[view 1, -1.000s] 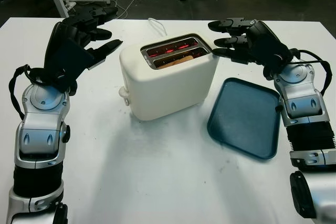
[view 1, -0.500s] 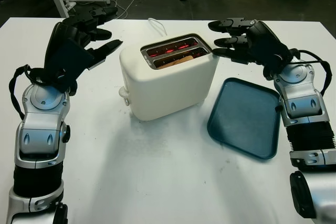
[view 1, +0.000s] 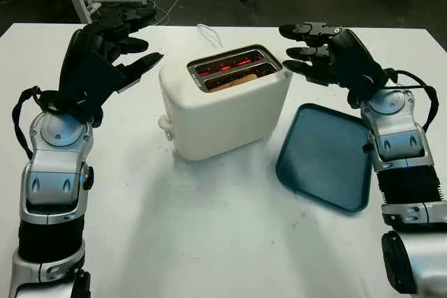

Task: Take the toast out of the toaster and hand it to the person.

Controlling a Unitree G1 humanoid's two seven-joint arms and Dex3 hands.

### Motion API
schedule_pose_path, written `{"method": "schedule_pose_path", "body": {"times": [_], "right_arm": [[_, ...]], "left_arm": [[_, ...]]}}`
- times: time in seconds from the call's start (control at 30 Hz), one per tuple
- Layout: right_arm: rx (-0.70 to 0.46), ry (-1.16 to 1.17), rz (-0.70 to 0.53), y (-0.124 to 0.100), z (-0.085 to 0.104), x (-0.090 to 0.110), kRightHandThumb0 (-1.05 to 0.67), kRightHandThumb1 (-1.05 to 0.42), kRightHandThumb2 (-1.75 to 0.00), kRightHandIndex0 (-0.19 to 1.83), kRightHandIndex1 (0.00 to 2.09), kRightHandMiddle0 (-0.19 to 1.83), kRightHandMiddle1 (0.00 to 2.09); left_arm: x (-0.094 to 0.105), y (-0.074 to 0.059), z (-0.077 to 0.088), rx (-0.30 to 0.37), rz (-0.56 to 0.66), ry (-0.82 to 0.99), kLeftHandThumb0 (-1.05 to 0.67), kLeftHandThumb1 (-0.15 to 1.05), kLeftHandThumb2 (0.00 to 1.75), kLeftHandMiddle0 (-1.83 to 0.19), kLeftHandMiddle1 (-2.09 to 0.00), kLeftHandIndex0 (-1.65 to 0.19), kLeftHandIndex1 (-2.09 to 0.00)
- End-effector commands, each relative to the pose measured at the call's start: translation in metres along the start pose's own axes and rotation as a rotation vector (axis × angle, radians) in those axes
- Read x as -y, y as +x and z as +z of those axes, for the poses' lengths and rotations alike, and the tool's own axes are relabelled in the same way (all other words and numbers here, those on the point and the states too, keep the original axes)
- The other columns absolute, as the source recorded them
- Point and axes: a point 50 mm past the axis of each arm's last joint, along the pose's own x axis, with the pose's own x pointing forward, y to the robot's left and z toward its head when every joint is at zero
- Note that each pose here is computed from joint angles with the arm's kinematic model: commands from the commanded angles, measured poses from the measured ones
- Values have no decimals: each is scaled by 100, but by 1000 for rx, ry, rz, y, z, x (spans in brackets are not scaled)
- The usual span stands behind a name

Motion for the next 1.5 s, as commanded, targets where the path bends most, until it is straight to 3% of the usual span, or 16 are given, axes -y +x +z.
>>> {"method": "schedule_pose_path", "body": {"times": [0.0, 0.4, 1.47], "right_arm": [[16, 21, -20, -2, 0, -1, -27, -92, -25, 52, 0, 48, 0], [-4, 90, -56, -1, -3, -1, -26, -92, -30, 43, 0, 41, 0], [-14, 44, -45, -1, -4, 1, -30, -92, -26, 49, 2, 46, 2]], "left_arm": [[-1, -3, -1, -11, 13, -4, -41, 92, 6, -24, -93, -53, -19], [-1, -5, -1, -18, 14, 7, -38, 92, 7, -26, -88, -52, -19], [0, -3, -1, -21, 9, -8, -39, 92, 6, -29, -82, -53, -19]]}}
